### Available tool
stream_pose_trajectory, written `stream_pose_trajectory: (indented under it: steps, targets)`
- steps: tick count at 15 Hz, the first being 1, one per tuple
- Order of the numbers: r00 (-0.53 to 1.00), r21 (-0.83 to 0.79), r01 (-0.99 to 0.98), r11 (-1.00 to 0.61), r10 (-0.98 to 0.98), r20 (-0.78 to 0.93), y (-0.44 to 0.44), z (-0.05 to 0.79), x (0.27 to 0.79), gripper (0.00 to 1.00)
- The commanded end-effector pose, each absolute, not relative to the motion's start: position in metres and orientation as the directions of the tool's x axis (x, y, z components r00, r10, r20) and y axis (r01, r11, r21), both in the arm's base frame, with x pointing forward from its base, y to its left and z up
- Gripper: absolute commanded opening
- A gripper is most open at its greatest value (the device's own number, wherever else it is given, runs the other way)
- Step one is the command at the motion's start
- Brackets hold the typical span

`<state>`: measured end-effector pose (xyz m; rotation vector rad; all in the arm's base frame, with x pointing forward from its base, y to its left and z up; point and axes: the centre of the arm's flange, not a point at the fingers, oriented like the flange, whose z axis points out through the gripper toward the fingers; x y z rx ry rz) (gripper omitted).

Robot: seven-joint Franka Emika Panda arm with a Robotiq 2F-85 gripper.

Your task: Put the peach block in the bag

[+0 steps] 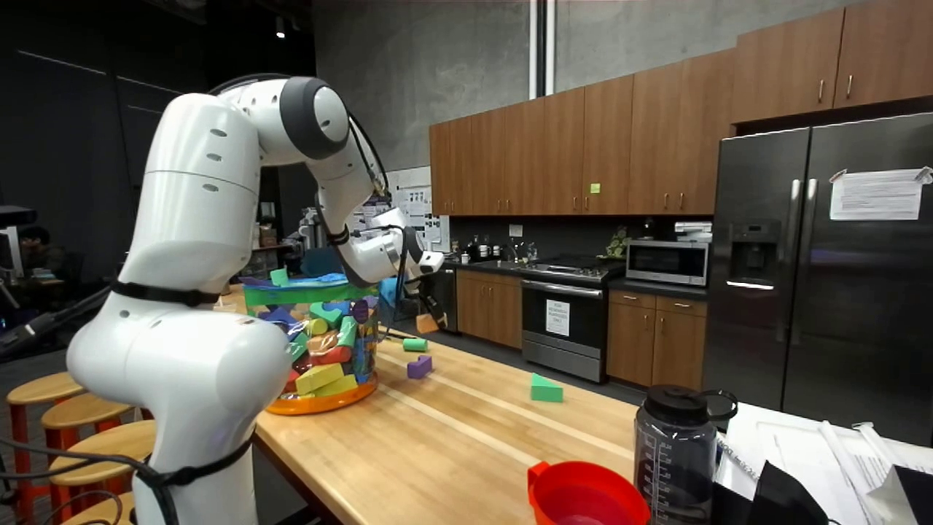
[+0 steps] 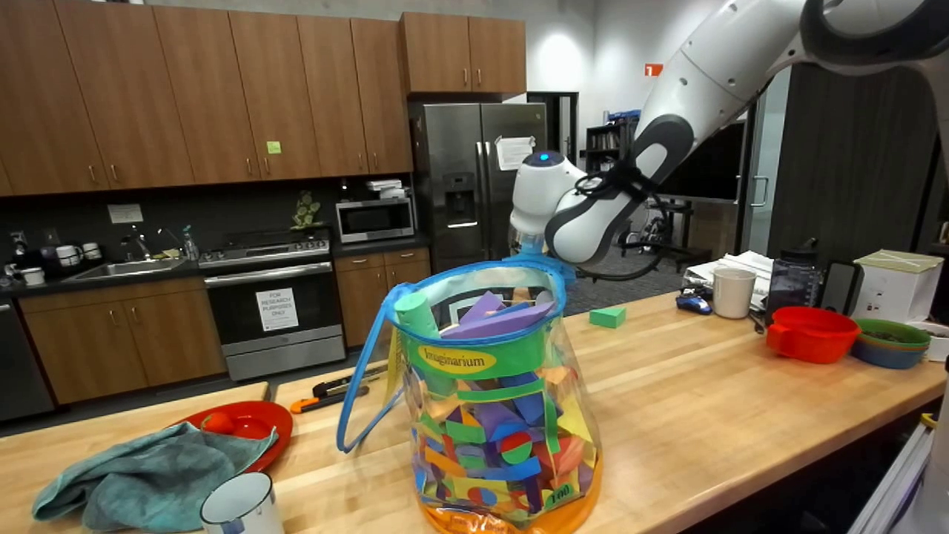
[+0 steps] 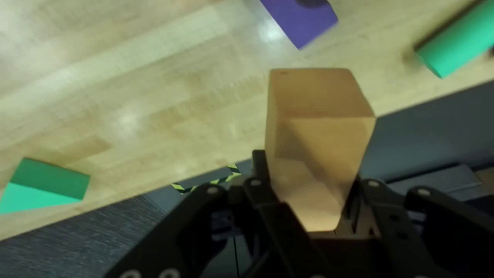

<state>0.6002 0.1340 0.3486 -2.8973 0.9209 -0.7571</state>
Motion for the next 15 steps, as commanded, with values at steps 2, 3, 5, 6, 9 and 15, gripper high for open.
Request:
stream_pose_trajectory:
  steps: [2,3,5,6,9,15]
  targets:
    - [0.615,-0.308,-0.499,-0.810,-0.581,0.533,0.128,0.441,0.609,0.16]
    - [0.598,-0.345,-0.480,-0.806,-0.589,0.544,0.128,0.456,0.610,0.16]
    - [0.573,-0.425,-0.418,-0.803,-0.596,0.563,0.129,0.486,0.604,0.16]
    - [0.566,-0.466,-0.379,-0.799,-0.599,0.567,0.132,0.496,0.600,0.16]
    - [0.556,-0.583,-0.221,-0.782,-0.592,0.584,0.148,0.519,0.578,0.16]
    - [0.541,-0.722,0.119,-0.681,-0.566,0.623,0.205,0.526,0.523,0.16]
